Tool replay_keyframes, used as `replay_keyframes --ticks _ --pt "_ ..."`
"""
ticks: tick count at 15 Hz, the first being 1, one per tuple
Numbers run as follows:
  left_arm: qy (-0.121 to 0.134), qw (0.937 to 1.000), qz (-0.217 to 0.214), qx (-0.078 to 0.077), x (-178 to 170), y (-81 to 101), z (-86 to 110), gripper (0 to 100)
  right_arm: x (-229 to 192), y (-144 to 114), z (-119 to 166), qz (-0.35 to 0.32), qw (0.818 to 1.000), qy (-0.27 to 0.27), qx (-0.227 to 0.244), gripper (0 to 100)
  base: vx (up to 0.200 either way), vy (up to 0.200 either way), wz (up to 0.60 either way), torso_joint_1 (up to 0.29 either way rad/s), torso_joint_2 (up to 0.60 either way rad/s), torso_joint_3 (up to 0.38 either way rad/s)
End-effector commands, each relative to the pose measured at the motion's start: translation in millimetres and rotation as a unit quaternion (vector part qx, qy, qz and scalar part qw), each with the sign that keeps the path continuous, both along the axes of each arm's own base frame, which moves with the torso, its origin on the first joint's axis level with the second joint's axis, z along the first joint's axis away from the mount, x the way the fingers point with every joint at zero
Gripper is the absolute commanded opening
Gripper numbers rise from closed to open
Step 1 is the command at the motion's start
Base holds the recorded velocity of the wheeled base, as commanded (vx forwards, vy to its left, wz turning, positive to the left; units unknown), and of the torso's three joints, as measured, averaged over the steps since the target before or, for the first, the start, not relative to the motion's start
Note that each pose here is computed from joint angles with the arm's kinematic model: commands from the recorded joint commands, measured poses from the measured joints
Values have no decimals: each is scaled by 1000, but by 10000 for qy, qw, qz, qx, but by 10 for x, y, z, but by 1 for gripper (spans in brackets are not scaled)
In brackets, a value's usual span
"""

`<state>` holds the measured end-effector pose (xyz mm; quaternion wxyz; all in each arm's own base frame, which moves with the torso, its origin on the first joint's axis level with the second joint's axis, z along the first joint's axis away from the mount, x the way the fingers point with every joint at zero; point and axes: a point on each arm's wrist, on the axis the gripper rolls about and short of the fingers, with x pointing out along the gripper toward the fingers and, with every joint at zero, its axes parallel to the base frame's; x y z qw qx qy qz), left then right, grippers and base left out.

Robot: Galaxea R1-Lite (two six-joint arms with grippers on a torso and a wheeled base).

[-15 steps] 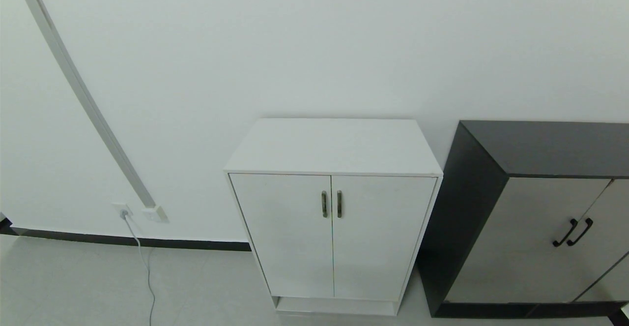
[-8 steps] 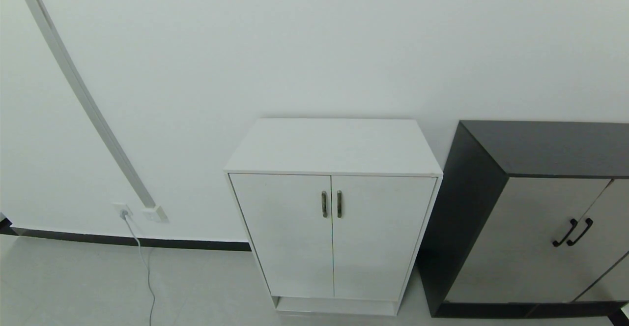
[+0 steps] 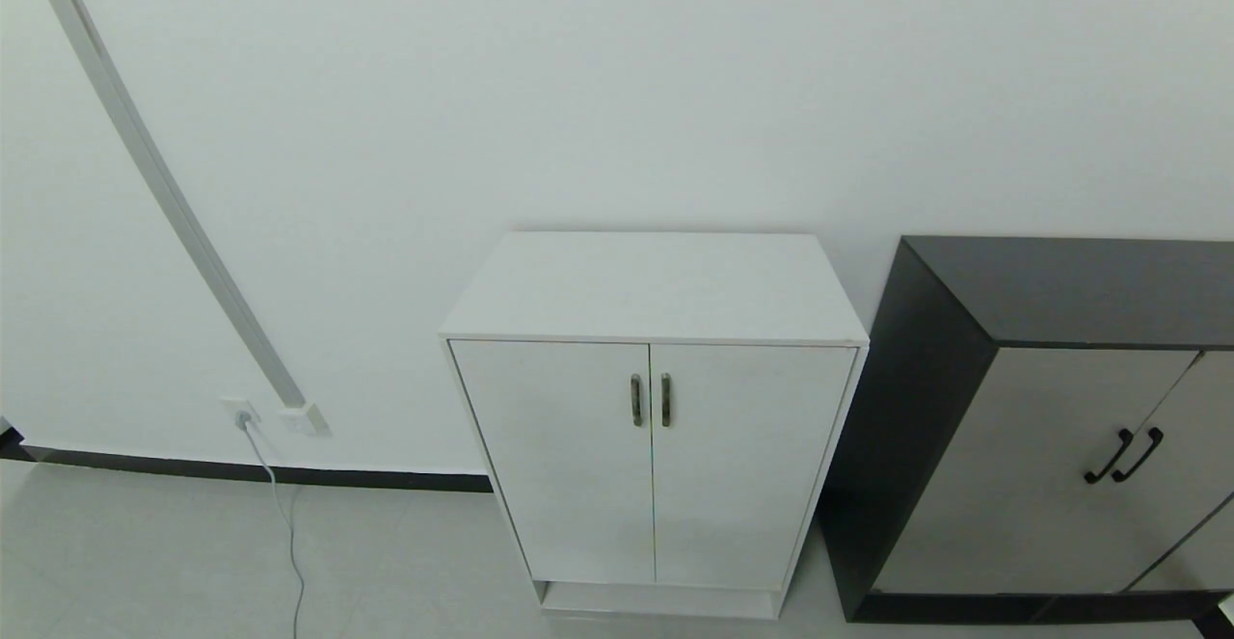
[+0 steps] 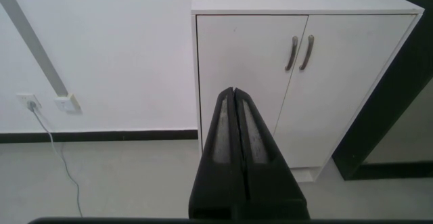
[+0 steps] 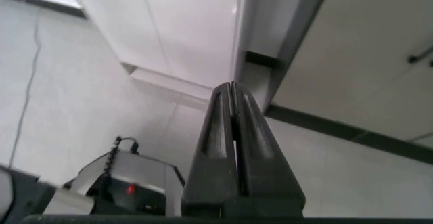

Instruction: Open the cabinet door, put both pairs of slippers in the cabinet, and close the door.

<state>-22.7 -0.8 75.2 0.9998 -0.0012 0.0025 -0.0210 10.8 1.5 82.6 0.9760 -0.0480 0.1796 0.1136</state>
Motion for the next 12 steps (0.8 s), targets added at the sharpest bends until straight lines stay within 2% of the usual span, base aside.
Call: replay_keyframes --ticks 1,2,4,7,9,11,12 --pt "-1 10000 -5 -4 0 0 0 0 -26 -11 4 -138 9998 -162 47 0 0 0 0 0 0 0" --pt "-1 10000 3 -4 0 0 0 0 -74 -22 7 -56 9989 -443 150 0 0 0 0 0 0 0" --pt "-1 10000 -5 -4 0 0 0 0 -144 -29 2 559 9945 -792 409 0 0 0 0 0 0 0" --pt "-2 10000 -5 4 0 0 0 0 -152 -21 -37 884 9940 -547 333 0 0 0 0 0 0 0" --pt "-2 10000 -5 4 0 0 0 0 -103 -4 -35 199 9992 -275 207 0 0 0 0 0 0 0" --pt "-2 10000 2 4 0 0 0 0 -122 -7 -35 -364 9983 -417 161 0 0 0 0 0 0 0" --pt "-2 10000 -5 4 0 0 0 0 -160 -9 -36 -499 9964 -662 187 0 0 0 0 0 0 0"
